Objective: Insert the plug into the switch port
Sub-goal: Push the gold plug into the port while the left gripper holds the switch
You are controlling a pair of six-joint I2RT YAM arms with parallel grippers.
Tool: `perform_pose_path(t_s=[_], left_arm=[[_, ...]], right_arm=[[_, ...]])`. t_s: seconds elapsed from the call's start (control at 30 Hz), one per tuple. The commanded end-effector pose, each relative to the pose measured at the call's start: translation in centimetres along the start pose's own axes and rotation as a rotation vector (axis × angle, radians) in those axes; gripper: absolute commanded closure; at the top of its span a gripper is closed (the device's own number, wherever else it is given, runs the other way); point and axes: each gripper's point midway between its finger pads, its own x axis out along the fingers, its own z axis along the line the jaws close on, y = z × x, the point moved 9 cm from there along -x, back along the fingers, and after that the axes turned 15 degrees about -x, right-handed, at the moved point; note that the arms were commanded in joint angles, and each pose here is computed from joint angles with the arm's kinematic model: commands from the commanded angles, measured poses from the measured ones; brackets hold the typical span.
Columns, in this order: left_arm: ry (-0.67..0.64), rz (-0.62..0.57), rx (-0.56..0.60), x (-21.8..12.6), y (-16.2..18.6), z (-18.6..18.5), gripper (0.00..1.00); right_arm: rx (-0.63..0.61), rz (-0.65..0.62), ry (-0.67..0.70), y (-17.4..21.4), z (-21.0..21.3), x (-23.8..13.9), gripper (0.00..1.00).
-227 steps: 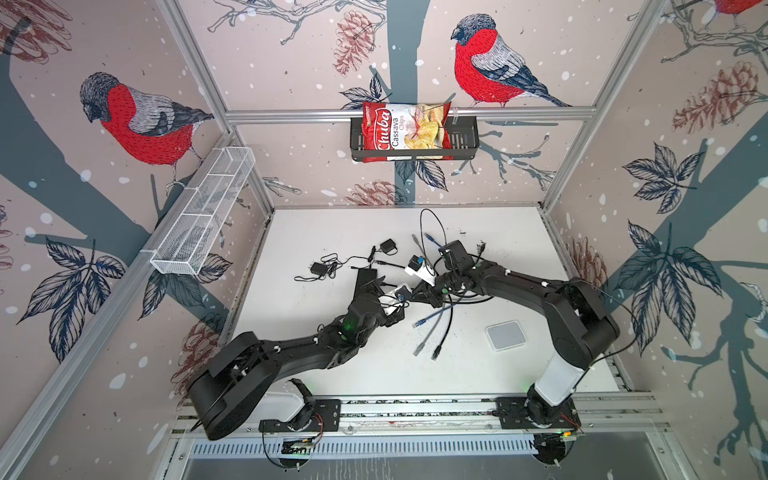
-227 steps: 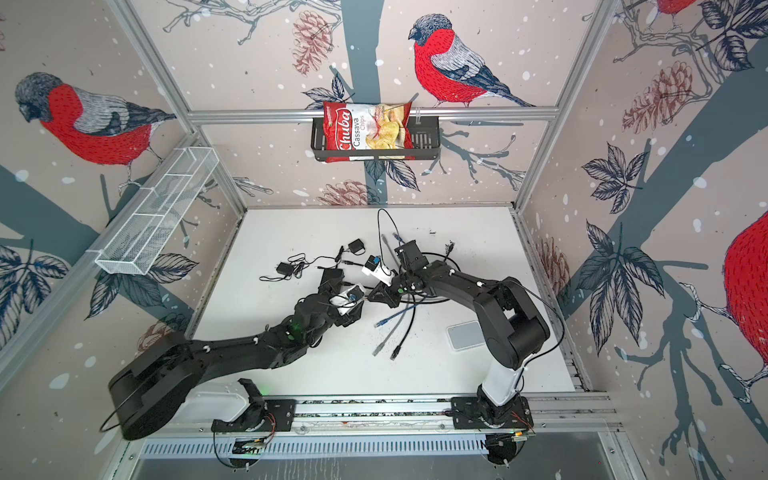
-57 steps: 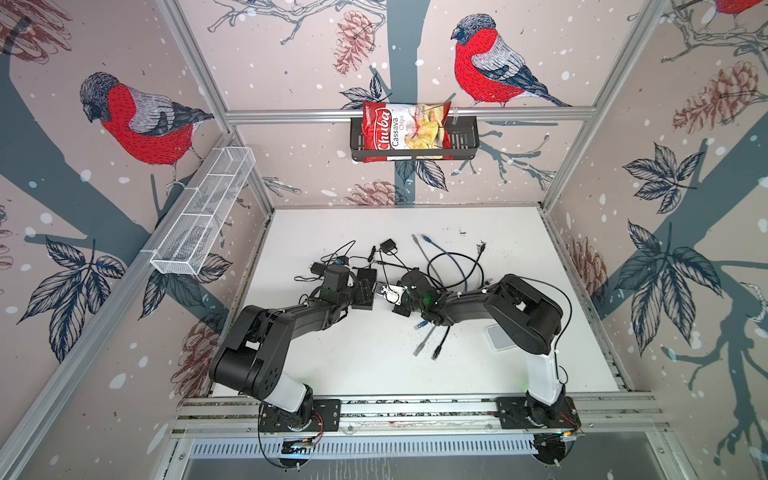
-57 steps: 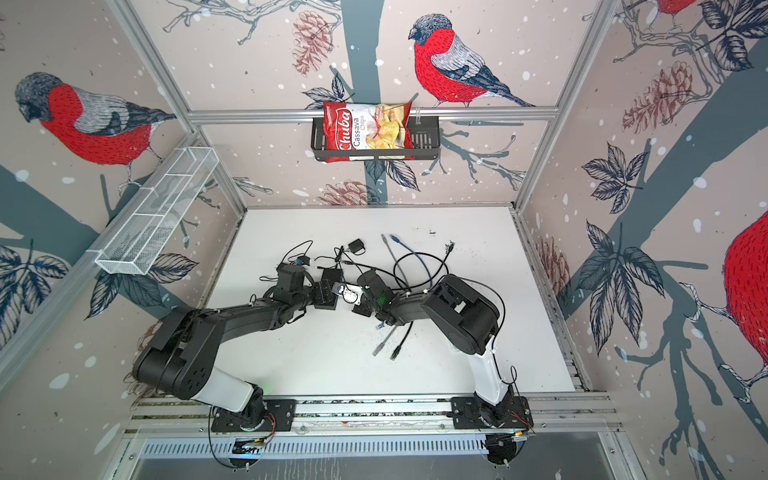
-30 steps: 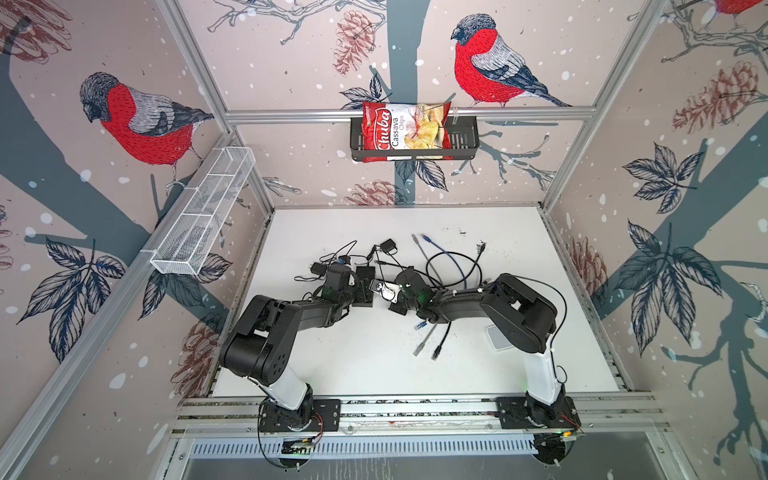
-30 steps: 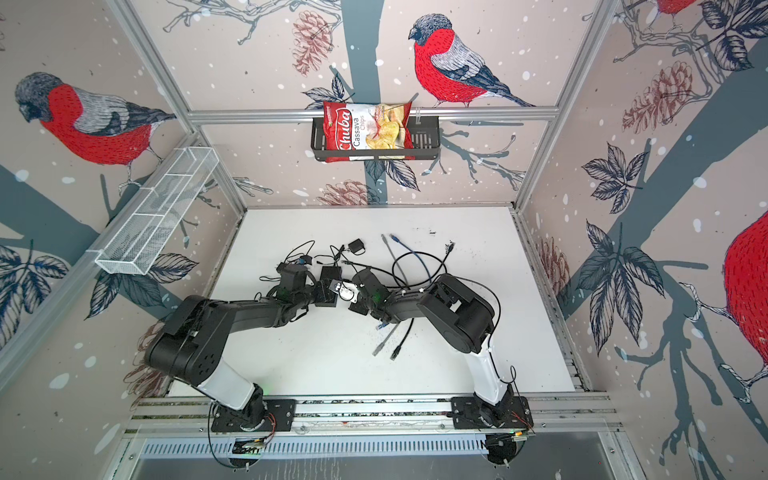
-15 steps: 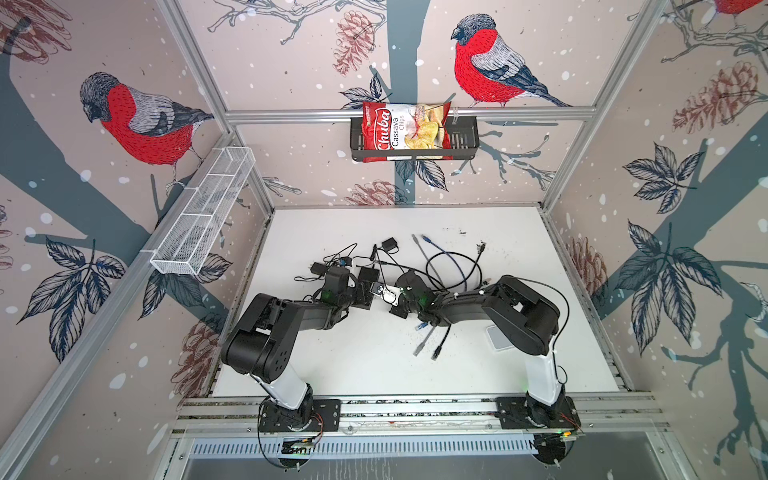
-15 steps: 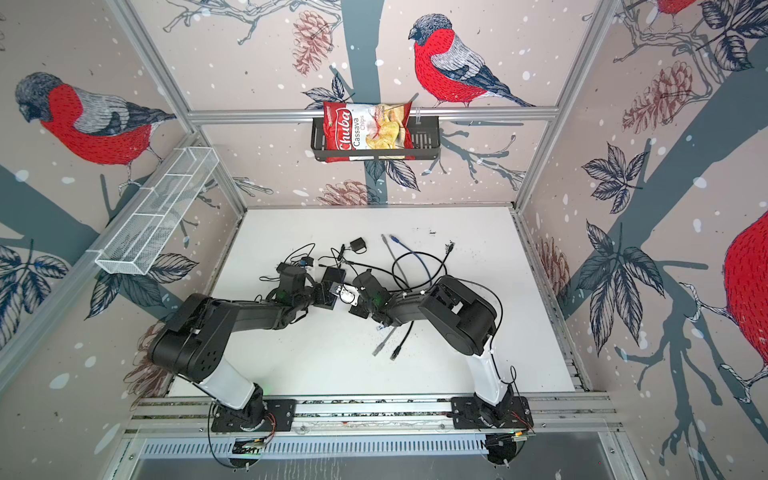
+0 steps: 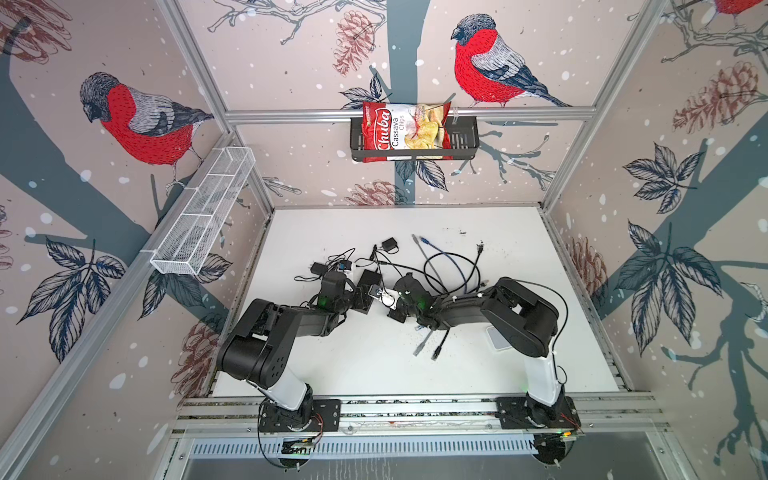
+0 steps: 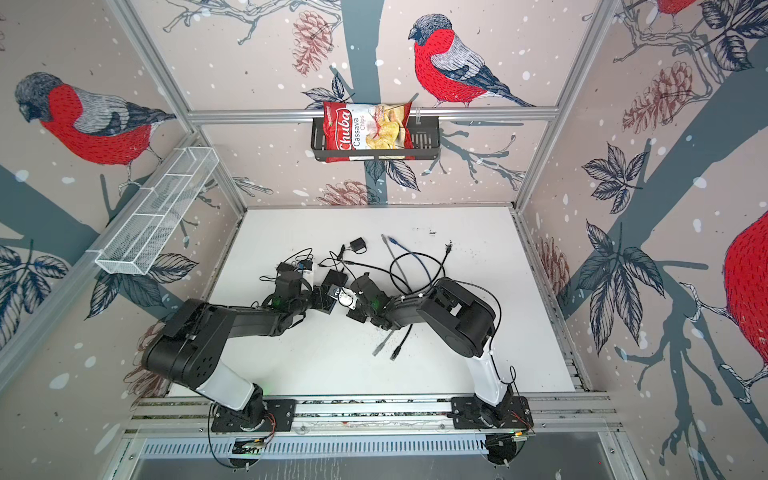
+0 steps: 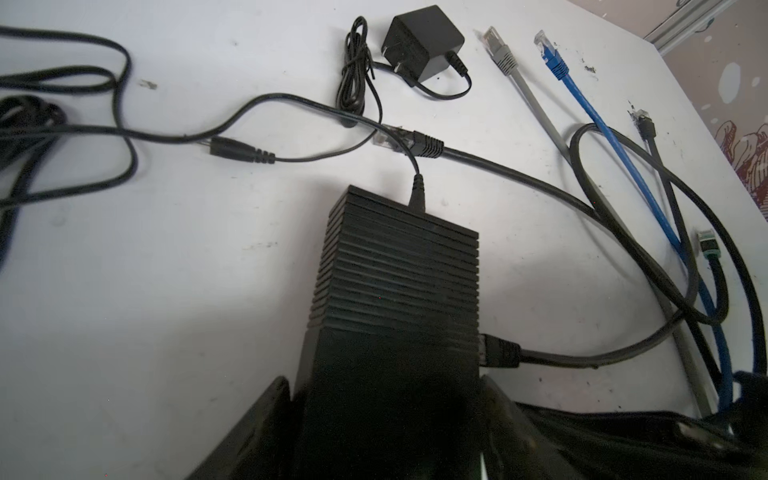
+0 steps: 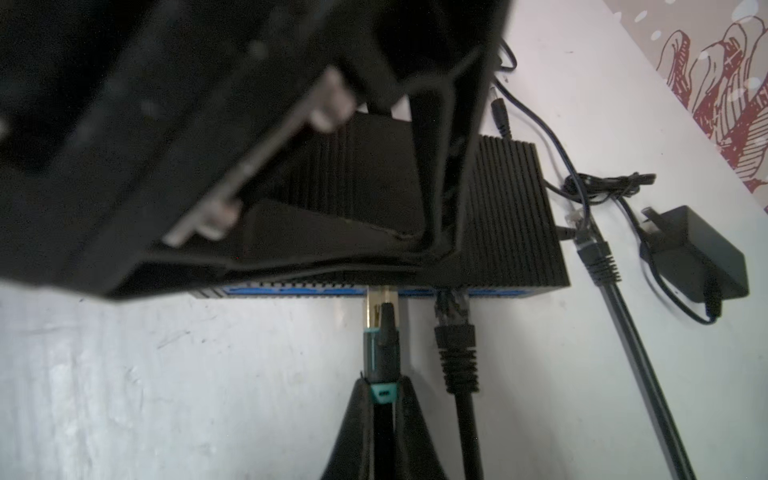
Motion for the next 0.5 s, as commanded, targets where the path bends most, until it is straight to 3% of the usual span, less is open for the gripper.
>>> perform_pose_path(t_s=[0.0, 0.2, 0.47], left_arm=[[0.288, 0.139, 0.036, -0.6, 0.9, -2.8, 0.31], [0.332, 0.122, -0.008, -0.7, 1.1, -2.9, 0.32], [0.412, 0.155, 0.013, -0.8, 1.3, -3.6, 0.33]], right_arm=[[-0.041, -0.235, 0.077, -4.2, -1.9, -0.7, 0.99], [0.025, -0.282, 0.113, -5.3, -2.4, -0.6, 0.98], [-0.051, -0.334, 0.066, -7.1, -1.7, 0.0, 0.98]])
